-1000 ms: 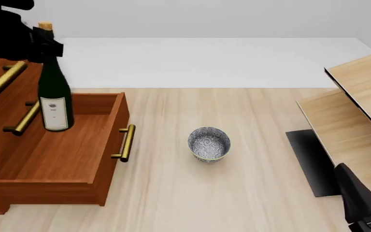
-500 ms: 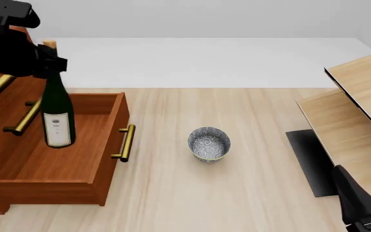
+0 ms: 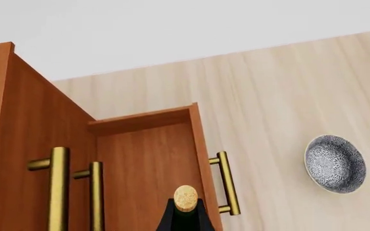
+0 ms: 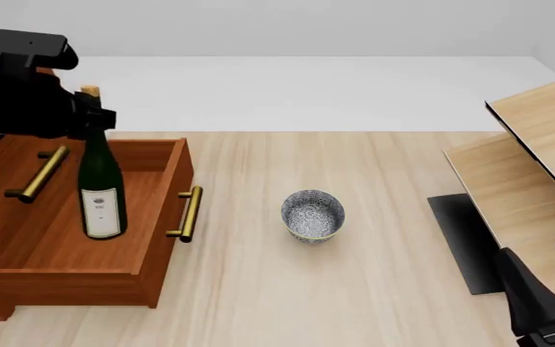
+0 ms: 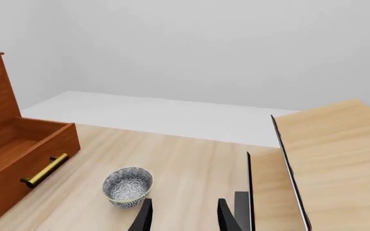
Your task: Put the wine bottle in the bottom drawer of the cabinet.
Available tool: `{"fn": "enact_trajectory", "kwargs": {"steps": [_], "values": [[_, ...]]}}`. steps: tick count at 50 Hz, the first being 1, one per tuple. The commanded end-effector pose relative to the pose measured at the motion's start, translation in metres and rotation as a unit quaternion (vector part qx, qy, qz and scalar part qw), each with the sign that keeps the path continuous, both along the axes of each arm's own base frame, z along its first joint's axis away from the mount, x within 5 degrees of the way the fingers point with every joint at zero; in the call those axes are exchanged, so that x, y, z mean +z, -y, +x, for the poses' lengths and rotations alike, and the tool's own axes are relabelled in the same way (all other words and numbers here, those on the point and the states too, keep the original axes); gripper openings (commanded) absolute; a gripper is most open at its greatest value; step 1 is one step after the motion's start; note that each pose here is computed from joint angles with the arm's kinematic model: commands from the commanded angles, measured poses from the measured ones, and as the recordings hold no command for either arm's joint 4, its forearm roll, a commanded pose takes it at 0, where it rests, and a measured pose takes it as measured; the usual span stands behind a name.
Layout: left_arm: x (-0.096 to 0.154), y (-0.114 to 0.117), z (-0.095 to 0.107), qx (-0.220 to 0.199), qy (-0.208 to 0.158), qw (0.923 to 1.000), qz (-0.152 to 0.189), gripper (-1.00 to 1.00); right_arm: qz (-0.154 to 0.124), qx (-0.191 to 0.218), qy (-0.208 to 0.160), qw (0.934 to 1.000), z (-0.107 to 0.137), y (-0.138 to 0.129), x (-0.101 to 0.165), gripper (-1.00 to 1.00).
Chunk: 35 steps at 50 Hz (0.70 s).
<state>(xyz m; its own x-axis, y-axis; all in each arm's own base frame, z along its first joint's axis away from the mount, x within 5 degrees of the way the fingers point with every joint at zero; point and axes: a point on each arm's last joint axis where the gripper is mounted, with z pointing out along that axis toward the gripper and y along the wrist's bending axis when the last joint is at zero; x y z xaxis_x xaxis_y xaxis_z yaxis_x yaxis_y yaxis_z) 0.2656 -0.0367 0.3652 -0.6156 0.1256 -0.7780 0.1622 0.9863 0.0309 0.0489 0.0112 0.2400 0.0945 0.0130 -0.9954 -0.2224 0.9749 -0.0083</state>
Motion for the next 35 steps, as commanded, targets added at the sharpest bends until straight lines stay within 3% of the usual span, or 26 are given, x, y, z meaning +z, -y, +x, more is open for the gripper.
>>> {"fn": "enact_trajectory", "kwargs": {"steps": [1,35], "values": [[-0.009,0.002,0.0,0.0,-0.004,1.0,-0.004,-1.0,0.0,-0.001,-0.001,1.0,0.0,0.0,-0.001,1.0],[-0.028,0.002,0.001,0.013,-0.019,0.9996,-0.016,-1.0,-0.002,0.001,-0.007,1.0,0.001,0.0,-0.005,1.0]]}}
